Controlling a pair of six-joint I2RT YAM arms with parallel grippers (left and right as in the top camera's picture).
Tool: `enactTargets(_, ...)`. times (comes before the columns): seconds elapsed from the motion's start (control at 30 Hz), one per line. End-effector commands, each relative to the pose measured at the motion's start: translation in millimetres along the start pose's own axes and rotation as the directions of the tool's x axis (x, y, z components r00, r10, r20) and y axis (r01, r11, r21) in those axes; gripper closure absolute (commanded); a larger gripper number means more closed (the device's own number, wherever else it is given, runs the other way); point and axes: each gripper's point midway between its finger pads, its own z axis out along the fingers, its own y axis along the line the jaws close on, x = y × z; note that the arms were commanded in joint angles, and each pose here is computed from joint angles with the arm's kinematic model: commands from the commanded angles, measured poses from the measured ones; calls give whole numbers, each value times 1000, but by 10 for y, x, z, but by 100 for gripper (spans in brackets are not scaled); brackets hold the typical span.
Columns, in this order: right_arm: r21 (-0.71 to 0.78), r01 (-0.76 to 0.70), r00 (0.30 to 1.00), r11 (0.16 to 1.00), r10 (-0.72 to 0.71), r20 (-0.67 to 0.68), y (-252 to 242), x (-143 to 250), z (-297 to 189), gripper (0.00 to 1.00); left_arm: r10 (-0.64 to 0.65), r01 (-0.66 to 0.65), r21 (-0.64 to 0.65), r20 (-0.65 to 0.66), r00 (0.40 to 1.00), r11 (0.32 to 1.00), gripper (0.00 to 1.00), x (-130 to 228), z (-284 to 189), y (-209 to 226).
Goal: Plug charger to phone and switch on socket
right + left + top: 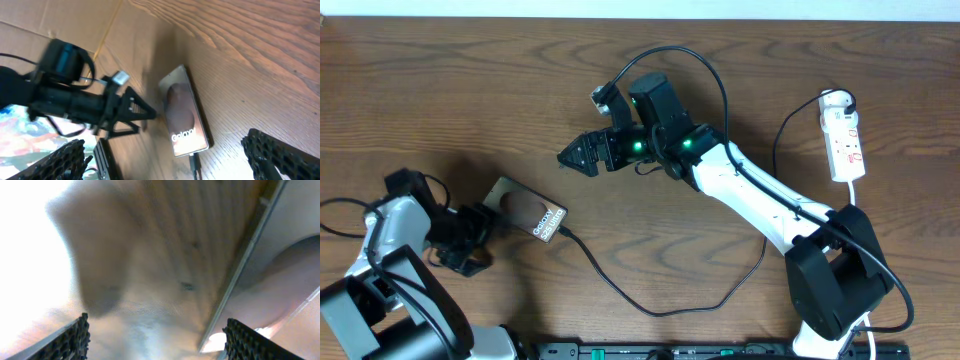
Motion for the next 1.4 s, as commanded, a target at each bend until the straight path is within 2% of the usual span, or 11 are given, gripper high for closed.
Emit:
enactTargets(0.0,34,22,998,999,-24,55,64,-168,-127,1,146,-133,-79,185,972,988,17,-253,-456,-159)
enactTargets(0.13,67,-12,998,998,8,63,-93,-205,-212,1,293,-286,-68,255,921,956,16,-137,-767,-581)
enactTargets(0.27,118,-80,994,990,70,87,-371,-291,-455,1,457,-429,-159,321,829,889,16,54,-935,-901)
enactTargets(0.37,169,-105,990,980,86,116,-573,-369,-787,1,577,-538,-211,338,744,816,16,281,-952,-1132)
enactTargets(0.53,352,-171,971,920,98,217,-891,-462,-1535,1,692,-670,-205,360,626,713,16,660,-908,-1472)
enactTargets(0.6,407,-194,961,892,90,261,-943,-484,-1871,1,714,-703,-193,374,593,685,16,763,-907,-1570)
enactTargets(0.7,461,-237,941,855,84,327,-985,-486,-2353,1,717,-720,-172,393,576,673,16,862,-917,-1660)
enactTargets(0.9,553,-369,883,747,96,460,-1160,-328,-3298,1,732,-771,-132,449,514,623,16,1064,-1030,-1824)
enactTargets(1.0,578,-425,860,696,113,497,-1285,-184,-3648,1,762,-824,-132,483,431,550,16,1203,-1143,-1899)
enactTargets(1.17,618,-483,847,620,152,509,-1554,80,-4029,1,790,-889,-144,534,301,436,16,1445,-1336,-1962)
enactTargets(1.37,610,-546,821,574,223,525,-1628,284,-4148,1,778,-885,-155,558,288,439,16,1447,-1420,-1947)
